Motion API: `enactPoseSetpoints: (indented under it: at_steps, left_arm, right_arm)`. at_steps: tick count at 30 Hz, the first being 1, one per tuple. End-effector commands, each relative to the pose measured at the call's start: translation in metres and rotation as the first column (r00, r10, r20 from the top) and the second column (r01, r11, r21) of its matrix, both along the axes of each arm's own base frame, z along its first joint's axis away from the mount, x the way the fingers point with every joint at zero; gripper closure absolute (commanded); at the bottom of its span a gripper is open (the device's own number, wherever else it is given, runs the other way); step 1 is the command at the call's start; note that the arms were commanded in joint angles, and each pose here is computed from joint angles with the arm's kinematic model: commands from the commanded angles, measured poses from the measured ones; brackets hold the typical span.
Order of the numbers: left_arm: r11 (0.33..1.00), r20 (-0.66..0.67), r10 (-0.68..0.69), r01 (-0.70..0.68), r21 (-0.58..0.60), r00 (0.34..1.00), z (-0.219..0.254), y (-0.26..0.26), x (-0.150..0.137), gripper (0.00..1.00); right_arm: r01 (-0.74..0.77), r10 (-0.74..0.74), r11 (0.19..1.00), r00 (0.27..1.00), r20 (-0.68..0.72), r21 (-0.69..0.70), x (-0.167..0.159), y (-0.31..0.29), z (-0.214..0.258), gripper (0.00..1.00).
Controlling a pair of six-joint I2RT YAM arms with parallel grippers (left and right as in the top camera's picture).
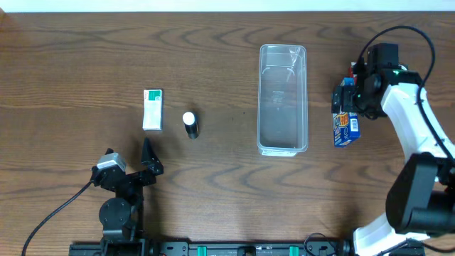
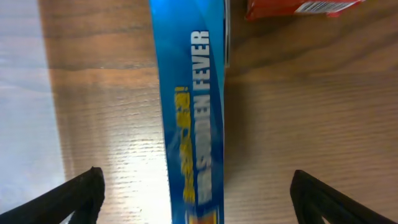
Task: Pack container
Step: 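Reach the right gripper to the blue Kool Fever box and grasp it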
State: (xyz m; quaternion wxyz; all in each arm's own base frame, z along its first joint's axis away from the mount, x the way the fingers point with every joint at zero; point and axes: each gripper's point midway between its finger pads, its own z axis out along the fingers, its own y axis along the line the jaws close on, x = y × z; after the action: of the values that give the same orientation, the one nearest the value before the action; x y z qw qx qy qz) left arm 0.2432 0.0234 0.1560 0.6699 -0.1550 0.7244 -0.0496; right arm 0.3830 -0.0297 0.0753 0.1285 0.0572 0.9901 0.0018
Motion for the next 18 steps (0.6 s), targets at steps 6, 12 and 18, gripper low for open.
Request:
enactPoseSetpoints:
  at_steps: [6, 12, 18]
  left_arm:
    - [1.000, -0.054, 0.016, -0.015, 0.014, 0.998, -0.0180, 0.0034, -0.0010, 0.02]
    - [1.000, -0.054, 0.016, -0.015, 0.014, 0.998, -0.0180, 0.0034, -0.0010, 0.02]
    - [1.000, -0.054, 0.016, -0.015, 0.014, 0.998, -0.0180, 0.0034, -0.0010, 0.02]
  right_arm:
    - [-0.005, 0.005, 1.000, 1.000, -0.011, -0.011, 0.0067, -0.0044, -0.0099, 0.36]
    - [-0.003, 0.003, 1.000, 1.000, -0.007, 0.002, 0.0074, -0.0023, -0.0096, 0.61]
    - [0.015, -0.015, 0.999, 1.000, -0.003, 0.031, 0.0078, 0.0018, -0.0083, 0.68]
